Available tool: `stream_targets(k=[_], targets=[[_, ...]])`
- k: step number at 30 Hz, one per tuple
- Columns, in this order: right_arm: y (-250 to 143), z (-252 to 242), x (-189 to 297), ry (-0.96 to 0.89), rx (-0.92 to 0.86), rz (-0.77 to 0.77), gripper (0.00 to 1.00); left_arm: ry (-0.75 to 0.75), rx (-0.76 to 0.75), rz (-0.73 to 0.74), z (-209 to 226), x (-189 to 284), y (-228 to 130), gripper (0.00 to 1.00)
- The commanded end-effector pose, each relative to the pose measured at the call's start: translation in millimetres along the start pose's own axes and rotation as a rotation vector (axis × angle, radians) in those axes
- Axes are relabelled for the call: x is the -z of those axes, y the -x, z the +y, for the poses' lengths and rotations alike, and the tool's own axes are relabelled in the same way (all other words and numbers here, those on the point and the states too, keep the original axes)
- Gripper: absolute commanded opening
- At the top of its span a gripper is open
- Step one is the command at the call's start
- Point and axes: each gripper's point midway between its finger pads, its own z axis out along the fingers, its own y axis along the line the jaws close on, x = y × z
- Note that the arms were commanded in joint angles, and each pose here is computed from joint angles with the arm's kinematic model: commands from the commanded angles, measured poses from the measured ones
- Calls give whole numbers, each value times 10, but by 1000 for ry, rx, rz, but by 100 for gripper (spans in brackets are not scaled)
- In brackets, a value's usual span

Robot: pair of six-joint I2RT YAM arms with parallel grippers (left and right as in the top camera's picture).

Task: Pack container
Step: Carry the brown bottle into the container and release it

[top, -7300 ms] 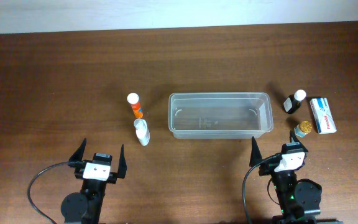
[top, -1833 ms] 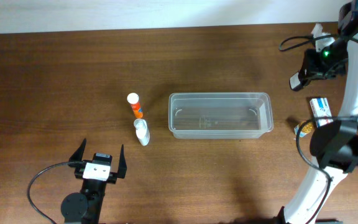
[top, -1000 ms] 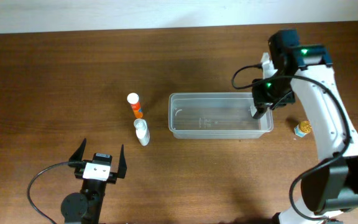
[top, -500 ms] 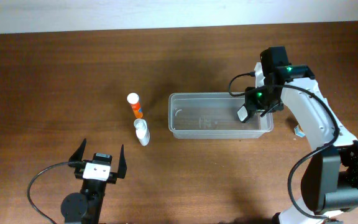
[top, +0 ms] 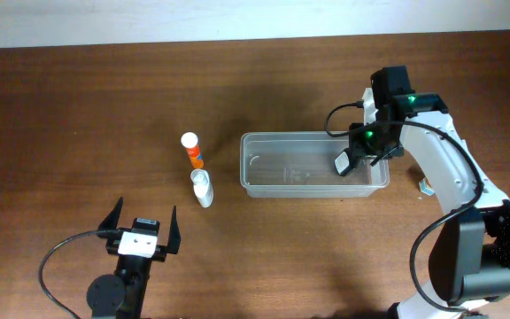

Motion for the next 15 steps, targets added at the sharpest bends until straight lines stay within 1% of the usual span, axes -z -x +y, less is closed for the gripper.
stream_targets(k=[1,15], targets=[[-29,2,17,-7,-4,-2,31,-8,-12,-2,-14,2,-6,99],[-6,191,26,101,-1,-7,31,-8,-12,-2,-14,2,-6,99]])
